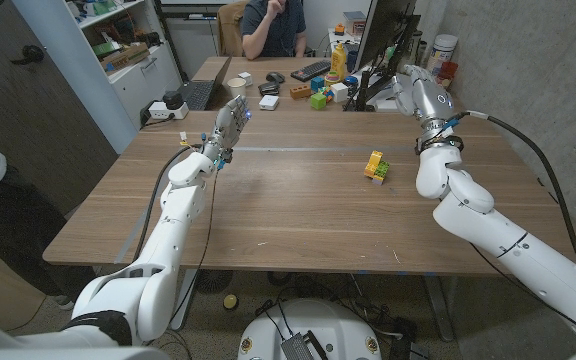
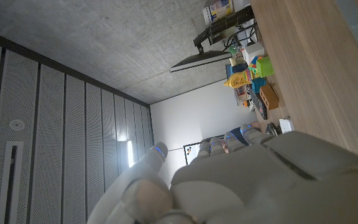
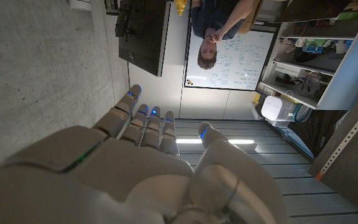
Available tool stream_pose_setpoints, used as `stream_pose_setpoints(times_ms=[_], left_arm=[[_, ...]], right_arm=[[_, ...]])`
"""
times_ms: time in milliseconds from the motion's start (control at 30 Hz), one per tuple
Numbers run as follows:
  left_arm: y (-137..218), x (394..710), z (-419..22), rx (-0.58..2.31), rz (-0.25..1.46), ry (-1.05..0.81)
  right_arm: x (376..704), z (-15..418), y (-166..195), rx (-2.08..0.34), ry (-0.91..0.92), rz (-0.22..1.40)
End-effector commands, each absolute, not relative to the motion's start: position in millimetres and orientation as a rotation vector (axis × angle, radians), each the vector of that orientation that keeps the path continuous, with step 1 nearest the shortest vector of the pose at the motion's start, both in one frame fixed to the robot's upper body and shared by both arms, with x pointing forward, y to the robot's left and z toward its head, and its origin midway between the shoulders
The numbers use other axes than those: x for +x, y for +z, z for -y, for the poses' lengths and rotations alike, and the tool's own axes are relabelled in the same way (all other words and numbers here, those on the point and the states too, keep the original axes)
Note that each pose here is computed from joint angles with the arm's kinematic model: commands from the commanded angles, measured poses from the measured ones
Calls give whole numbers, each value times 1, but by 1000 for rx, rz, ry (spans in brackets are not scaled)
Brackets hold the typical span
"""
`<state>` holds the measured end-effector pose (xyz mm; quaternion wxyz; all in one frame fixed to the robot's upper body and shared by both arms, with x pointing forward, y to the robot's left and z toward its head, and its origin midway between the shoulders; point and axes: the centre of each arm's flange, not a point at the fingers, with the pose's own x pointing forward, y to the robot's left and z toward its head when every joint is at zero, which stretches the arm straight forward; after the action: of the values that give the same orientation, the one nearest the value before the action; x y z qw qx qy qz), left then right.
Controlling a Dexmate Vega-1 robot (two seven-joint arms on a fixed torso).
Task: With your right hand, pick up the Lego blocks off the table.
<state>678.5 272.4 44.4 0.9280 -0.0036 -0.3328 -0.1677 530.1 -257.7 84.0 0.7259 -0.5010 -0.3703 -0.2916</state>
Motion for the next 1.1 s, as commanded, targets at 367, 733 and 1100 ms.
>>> stream_pose_setpoints(times_ms=[367, 733, 1100], left_arm=[[41, 675, -275, -32, 687, -355], [43, 673, -273, -28, 700, -358], [45, 671, -271, -20, 712, -364]], right_arm=[[533, 237, 85, -1230, -635, 735], [543, 238, 82, -1280, -607, 643], [556, 241, 75, -1327, -582, 544]])
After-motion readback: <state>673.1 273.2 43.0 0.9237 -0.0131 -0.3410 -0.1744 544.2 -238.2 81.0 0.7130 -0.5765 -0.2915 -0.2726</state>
